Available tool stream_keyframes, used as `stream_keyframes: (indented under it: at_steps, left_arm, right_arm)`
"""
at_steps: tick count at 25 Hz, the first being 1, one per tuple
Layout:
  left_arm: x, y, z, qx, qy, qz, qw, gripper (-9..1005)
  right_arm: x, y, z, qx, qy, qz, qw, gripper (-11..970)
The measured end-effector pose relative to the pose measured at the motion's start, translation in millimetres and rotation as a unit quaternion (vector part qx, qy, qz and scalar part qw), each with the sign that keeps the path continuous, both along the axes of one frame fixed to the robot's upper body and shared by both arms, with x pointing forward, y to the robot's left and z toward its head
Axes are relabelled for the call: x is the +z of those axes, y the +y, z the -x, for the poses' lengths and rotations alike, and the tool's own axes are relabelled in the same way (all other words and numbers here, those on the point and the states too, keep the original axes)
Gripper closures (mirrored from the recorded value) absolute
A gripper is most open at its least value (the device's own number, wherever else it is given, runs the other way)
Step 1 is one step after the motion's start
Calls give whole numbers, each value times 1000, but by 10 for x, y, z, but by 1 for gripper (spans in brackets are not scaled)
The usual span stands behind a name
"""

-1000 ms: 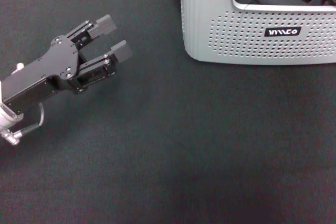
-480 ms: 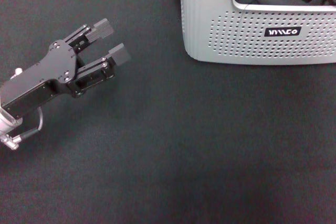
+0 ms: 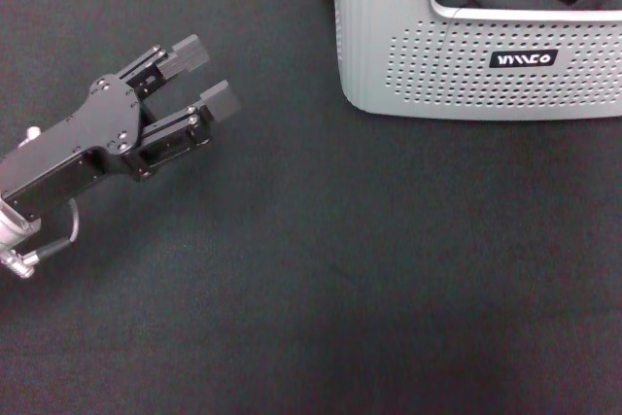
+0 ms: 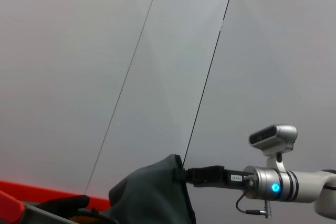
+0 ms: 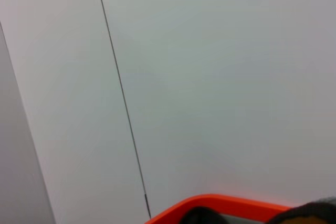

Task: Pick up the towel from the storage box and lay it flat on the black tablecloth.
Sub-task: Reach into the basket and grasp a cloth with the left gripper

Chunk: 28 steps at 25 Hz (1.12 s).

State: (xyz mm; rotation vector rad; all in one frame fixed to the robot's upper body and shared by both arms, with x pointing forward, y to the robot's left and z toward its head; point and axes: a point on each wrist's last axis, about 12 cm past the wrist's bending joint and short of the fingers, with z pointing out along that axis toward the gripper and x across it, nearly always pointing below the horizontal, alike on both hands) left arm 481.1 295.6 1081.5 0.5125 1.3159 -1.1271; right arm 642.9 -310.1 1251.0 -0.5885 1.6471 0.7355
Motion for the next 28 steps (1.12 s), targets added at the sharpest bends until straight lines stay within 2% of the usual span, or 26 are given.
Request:
stream_keyframes:
  at_steps: [3, 10, 12, 15, 19, 23, 28]
  left_arm:
    - [-1, 1, 2, 0, 0, 0, 1000, 215]
    - [-5, -7, 10, -1, 1, 1, 1000, 218]
    - [-2, -21, 13, -5, 1, 4, 1000, 218]
    - [11, -81, 1, -15, -2, 12, 1000, 219]
    - [62, -206, -15, -41, -16, 31, 999, 221]
    - [101, -334, -3, -74, -25, 50, 996, 222]
    - [126, -453, -30, -106, -14, 69, 992, 224]
  right_arm:
    - [1, -41, 12, -10, -7, 1, 1000, 911]
    - [-7, -69, 62, -12, -18, -14, 1000, 957]
    - [80, -36, 112, 13, -42, -42, 998, 957]
    - [346, -13, 220, 57, -114, -99, 987, 957]
    - [612, -28, 293, 71, -194, -147, 967, 957]
    - [745, 97, 321, 117, -226, -162, 953, 957]
    - [759, 252, 356, 152, -242, -165, 944, 957]
